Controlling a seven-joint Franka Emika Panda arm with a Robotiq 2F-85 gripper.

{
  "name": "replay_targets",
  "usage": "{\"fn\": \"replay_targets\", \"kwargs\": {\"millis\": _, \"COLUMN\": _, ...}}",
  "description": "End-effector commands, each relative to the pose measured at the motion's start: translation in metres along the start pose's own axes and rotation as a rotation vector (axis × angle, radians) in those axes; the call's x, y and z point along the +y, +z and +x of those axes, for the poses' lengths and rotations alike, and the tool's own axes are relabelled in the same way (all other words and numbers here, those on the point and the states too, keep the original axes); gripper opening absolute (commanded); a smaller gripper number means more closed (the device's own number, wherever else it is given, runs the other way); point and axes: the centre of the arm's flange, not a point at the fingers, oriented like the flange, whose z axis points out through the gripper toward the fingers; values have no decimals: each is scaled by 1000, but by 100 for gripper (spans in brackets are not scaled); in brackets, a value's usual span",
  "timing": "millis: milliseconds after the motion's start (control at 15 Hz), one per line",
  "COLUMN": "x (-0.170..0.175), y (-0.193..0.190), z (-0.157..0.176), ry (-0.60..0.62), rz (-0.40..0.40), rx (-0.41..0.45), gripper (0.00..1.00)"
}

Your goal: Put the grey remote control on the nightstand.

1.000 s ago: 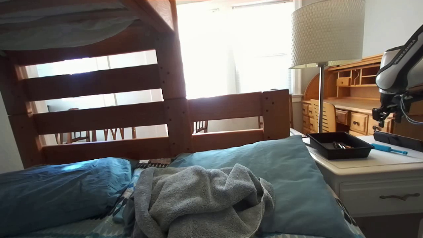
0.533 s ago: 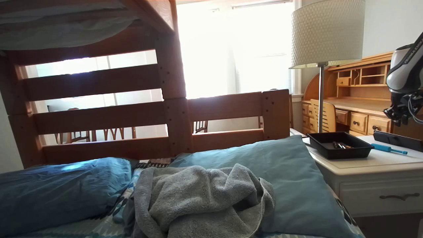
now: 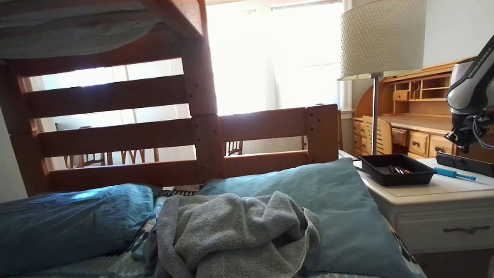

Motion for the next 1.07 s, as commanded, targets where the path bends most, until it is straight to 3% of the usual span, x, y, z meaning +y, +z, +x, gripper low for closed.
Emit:
{"fn": "replay_targets", "kwargs": {"millis": 0, "x": -5, "y": -6, "z": -9, "ry": 7, "rz": 28, "rx": -13, "gripper": 0}}
{"fn": "replay_targets", "kwargs": {"millis": 267, "x": -14, "y": 1, "z": -11, "ry": -28, "rz": 79, "rx": -37, "gripper": 0}}
{"fn": "replay_targets", "kwargs": {"millis": 533, "x": -34, "y": -1, "z": -15, "ry": -134, "rz": 274, "rx": -20, "gripper": 0}}
{"fn": "replay_targets", "kwargs": {"millis": 667, "x": -39, "y": -2, "z": -15, "ry": -144, "rz": 299, "rx": -28, "gripper": 0}}
{"fn": "replay_targets", "kwargs": {"millis": 800, "x": -36, "y": -2, "z": -13, "ry": -96, "rz": 189, "rx": 2, "gripper": 0}}
{"fn": "replay_targets", "kwargs": {"millis": 933, "x": -28, "y": -3, "z": -15, "ry": -78, "rz": 131, "rx": 15, "gripper": 0}}
{"fn": "replay_targets", "kwargs": {"millis": 1000, "x": -26, "y": -4, "z": -14, "ry": -85, "rz": 140, "rx": 12, "gripper": 26}}
